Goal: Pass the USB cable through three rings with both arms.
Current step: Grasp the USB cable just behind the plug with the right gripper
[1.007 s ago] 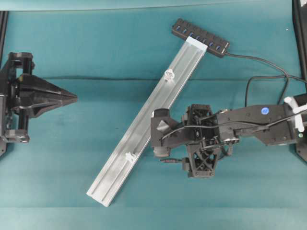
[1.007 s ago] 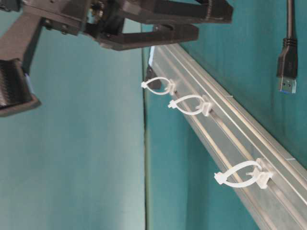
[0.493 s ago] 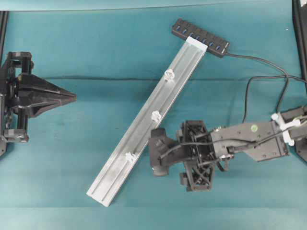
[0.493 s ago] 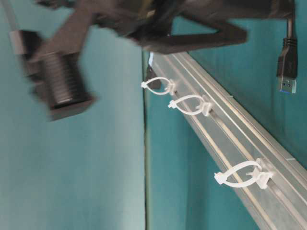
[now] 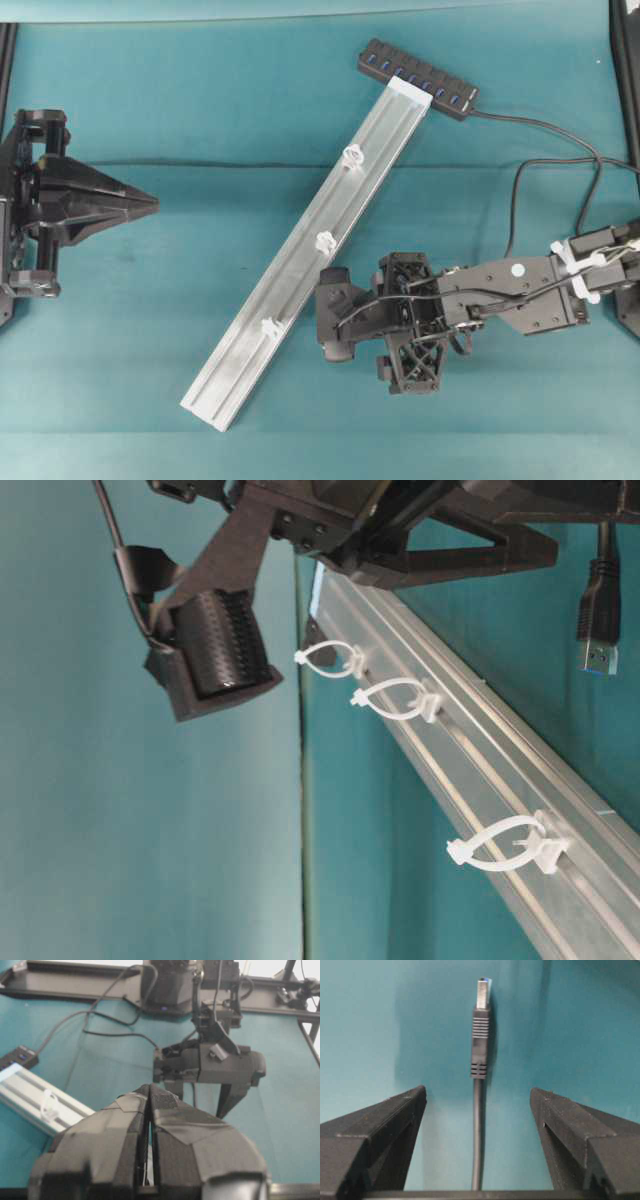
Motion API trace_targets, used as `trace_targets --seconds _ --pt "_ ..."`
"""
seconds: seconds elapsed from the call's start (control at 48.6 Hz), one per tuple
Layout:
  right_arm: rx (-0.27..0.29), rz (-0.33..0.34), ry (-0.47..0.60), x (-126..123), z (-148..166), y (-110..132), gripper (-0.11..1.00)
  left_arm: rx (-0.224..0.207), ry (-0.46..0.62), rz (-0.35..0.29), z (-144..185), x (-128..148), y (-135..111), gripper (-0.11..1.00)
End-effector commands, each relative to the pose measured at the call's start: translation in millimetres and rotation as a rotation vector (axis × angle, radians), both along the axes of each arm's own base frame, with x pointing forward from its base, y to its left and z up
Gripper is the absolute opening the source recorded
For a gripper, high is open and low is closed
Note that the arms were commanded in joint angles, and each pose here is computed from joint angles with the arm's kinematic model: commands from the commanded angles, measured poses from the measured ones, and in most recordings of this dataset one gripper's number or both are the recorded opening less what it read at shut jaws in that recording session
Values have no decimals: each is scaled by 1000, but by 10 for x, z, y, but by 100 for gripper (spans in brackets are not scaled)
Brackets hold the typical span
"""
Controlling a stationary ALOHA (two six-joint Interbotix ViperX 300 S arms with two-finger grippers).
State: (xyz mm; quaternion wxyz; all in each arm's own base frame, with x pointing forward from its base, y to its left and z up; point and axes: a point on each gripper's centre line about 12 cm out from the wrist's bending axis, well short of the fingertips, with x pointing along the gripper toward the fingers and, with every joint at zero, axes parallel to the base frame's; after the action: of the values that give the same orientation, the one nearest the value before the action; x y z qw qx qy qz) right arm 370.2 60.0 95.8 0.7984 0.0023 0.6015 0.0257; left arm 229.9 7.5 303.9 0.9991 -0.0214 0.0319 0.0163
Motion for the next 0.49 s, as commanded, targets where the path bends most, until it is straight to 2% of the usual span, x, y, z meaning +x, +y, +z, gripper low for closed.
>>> trace_targets --seconds 0.0,0.329,0.473 --pt "0 -6 9 7 -57 -5 85 4 -21 1 61 9 3 0" --pt "-3 -9 31 -5 -122 -7 83 2 -23 1 63 9 3 0" --pt "1 -15 37 -11 -129 -9 69 2 -23 1 63 9 3 0"
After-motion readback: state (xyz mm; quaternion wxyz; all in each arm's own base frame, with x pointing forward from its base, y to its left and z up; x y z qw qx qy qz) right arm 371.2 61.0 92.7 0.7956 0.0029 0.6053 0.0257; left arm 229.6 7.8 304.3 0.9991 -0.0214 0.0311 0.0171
